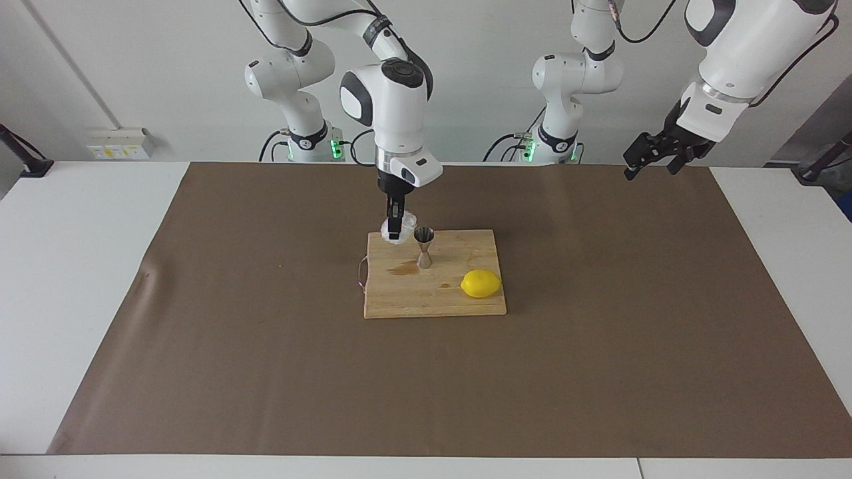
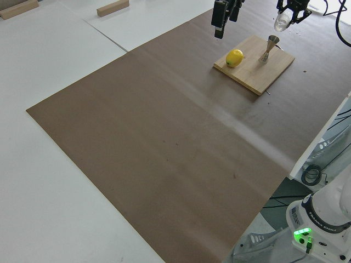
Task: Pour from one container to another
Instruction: 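Lift the white cup with the right gripper and carry it over the jigger, then tilt the white cup over the jigger with the right gripper to pour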
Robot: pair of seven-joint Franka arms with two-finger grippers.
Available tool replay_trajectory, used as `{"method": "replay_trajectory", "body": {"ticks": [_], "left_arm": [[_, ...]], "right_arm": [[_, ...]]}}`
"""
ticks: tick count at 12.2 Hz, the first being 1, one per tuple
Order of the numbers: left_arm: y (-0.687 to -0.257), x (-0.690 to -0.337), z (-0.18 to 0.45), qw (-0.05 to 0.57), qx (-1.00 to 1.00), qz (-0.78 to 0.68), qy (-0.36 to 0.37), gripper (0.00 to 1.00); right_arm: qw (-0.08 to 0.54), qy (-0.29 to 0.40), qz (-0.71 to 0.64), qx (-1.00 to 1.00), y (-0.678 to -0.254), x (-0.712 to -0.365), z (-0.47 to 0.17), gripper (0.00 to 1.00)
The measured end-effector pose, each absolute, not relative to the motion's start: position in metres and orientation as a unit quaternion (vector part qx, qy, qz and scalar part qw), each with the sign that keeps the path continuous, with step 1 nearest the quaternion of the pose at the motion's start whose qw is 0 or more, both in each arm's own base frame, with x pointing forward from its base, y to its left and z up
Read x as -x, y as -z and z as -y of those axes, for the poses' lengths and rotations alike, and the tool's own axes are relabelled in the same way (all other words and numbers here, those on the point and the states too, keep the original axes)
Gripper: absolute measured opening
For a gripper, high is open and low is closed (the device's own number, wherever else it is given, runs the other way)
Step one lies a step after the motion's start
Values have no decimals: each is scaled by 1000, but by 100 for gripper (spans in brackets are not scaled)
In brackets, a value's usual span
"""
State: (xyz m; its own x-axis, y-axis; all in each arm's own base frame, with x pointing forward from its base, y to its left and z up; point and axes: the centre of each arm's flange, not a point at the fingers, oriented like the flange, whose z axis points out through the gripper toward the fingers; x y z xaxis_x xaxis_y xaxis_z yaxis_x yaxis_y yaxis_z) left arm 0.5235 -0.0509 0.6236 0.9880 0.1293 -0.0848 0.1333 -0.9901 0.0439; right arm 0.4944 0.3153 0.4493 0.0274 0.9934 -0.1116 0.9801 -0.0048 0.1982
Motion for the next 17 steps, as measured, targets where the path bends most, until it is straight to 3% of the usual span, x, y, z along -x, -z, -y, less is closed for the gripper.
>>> {"method": "replay_trajectory", "body": {"ticks": [6, 17], "left_arm": [[-627, -529, 44, 28, -997, -73, 21, 100], [-623, -526, 26, 25, -995, -90, 41, 100]], "right_arm": [[166, -9, -692, -702, -421, -491, -332, 49], [258, -3, -735, -627, -417, -474, -353, 49]]}}
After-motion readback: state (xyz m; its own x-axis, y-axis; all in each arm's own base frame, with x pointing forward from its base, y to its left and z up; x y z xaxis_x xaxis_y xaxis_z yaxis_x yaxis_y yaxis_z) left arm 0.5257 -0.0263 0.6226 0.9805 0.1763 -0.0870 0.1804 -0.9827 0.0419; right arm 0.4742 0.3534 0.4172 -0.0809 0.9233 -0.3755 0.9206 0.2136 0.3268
